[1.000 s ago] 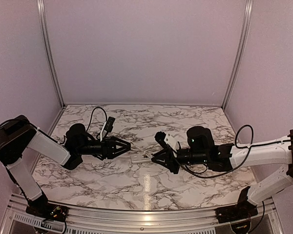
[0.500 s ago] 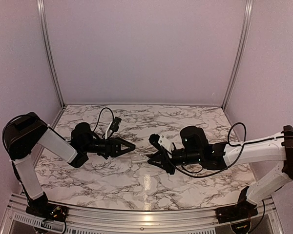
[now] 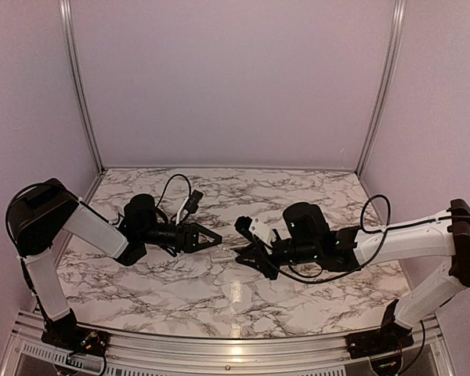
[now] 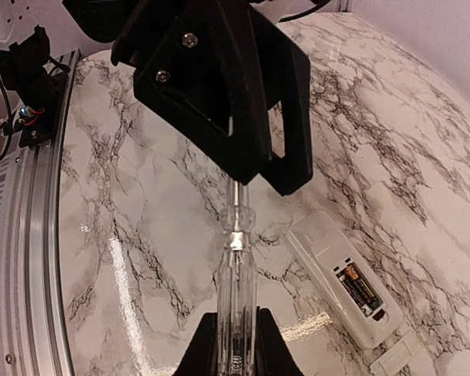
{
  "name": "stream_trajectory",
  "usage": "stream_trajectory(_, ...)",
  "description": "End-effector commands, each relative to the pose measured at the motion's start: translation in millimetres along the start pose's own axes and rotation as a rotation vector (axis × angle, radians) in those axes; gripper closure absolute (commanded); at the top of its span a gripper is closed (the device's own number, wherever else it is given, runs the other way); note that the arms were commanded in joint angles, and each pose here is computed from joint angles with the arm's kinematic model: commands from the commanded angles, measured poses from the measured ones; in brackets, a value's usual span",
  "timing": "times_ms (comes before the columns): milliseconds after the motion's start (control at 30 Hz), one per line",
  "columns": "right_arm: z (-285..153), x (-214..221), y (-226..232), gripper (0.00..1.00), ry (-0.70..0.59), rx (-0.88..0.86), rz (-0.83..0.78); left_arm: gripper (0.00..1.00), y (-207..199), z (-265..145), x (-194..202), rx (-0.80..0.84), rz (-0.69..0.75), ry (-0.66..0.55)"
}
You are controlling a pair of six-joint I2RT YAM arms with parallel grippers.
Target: Unload the batteries from the remote control
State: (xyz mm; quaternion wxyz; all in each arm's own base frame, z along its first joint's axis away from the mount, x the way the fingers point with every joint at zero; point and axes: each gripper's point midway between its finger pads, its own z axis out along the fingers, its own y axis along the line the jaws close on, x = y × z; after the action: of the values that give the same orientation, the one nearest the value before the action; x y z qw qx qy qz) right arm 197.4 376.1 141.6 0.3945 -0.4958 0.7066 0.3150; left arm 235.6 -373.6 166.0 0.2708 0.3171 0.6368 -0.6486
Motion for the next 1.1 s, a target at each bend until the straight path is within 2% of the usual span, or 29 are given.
stream_trajectory(0, 2.2, -14.6, -2.3, 1.0, -0.016, 0.021, -0.025, 0.74, 10.2, 5.2, 8.5, -0.033, 0.0, 0.042)
stream_trajectory(67, 2.1, -14.4, -3.3, 1.0, -0.014, 0.025, -0.024, 0.77, 10.8, 5.7, 9.5, -0.036, 0.002, 0.046)
stream_trajectory(200, 2.8, -13.4, -4.8, 1.0, -0.01, 0.033, -0.022, 0.91, 11.7, 7.1, 11.5, -0.037, -0.001, 0.056)
stream_trajectory(267, 3.2, -13.6, -7.3, 1.0, -0.009, 0.047, -0.02, 0.93, 11.4, 7.9, 11.5, -0.036, 0.0, 0.059)
stream_trajectory(300, 3.4, -13.0, -8.7, 1.0, -0.007, 0.055, -0.018, 0.92, 11.6, 8.0, 11.7, -0.036, -0.001, 0.06)
stream_trajectory(433, 2.8, -12.2, -15.0, 1.0, -0.002, 0.092, -0.016, 0.79, 11.4, 8.1, 12.0, -0.035, -0.003, 0.062)
stream_trajectory(567, 2.5, -10.3, -15.9, 1.0, 0.005, 0.097, -0.015, 0.77, 10.3, 8.0, 11.3, -0.032, 0.0, 0.062)
stream_trajectory(733, 2.3, -9.4, -15.6, 1.0, 0.008, 0.096, -0.013, 0.89, 11.0, 7.9, 11.9, -0.035, -0.002, 0.062)
stream_trajectory(833, 2.4, -9.0, -15.1, 1.0, 0.008, 0.093, -0.012, 1.0, 11.2, 8.1, 11.4, -0.035, 0.0, 0.061)
stream_trajectory(1000, 3.4, -6.9, -12.0, 1.0, 0.01, 0.075, -0.016, 0.99, 10.7, 8.9, 11.6, -0.031, -0.002, 0.063)
stream_trajectory(1067, 3.6, -5.5, -11.3, 1.0, 0.013, 0.071, -0.016, 0.85, 10.6, 8.8, 11.6, -0.031, -0.002, 0.062)
